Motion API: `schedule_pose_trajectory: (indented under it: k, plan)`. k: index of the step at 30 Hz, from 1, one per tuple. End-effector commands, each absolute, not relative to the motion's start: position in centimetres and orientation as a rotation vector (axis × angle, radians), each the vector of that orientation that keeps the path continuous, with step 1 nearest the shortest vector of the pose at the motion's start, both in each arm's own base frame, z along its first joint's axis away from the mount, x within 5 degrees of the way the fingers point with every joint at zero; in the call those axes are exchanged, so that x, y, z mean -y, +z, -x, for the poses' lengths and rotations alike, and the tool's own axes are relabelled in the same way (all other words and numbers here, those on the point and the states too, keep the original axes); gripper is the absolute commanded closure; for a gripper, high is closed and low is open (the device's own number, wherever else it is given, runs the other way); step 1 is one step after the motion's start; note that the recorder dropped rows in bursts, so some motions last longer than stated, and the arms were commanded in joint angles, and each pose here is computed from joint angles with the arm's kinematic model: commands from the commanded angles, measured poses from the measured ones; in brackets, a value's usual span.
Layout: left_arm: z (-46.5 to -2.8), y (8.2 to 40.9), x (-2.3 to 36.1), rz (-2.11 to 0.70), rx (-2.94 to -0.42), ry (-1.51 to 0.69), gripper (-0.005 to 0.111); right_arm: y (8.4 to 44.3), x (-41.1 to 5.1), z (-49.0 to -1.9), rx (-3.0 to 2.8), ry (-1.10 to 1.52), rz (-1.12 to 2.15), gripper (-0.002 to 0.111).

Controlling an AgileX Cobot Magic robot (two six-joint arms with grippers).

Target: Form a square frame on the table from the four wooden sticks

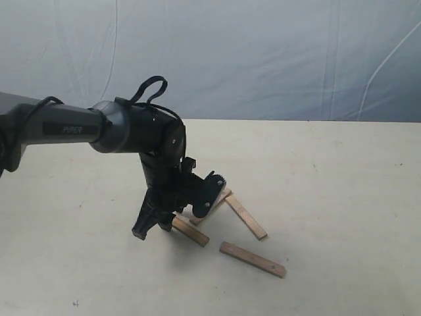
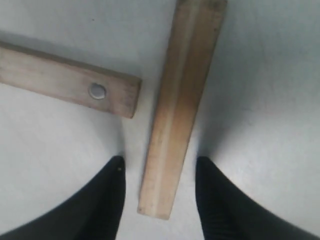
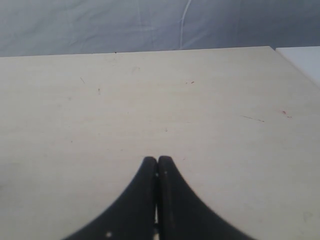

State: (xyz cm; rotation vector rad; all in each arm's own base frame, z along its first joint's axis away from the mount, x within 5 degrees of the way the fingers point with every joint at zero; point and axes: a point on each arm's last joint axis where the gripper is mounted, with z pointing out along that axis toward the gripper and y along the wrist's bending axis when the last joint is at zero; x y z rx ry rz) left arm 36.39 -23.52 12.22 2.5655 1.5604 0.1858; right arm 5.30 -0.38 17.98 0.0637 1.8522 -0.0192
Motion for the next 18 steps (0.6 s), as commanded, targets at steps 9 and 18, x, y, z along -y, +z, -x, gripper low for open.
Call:
schedule_pose_trajectory:
  k: [9,18]
  plan:
    - [-36.3,9.5,24.0,-2.649,-1.557,0.115,0.104,18.0,0.4,-5.3,-1.848,-0.020,-0.057,0.109]
    - [-36.0,14.8,23.4,-2.730,-1.331,0.200,0.107,18.0,0.4,-5.3,-1.848,-0.020,-0.057,0.109]
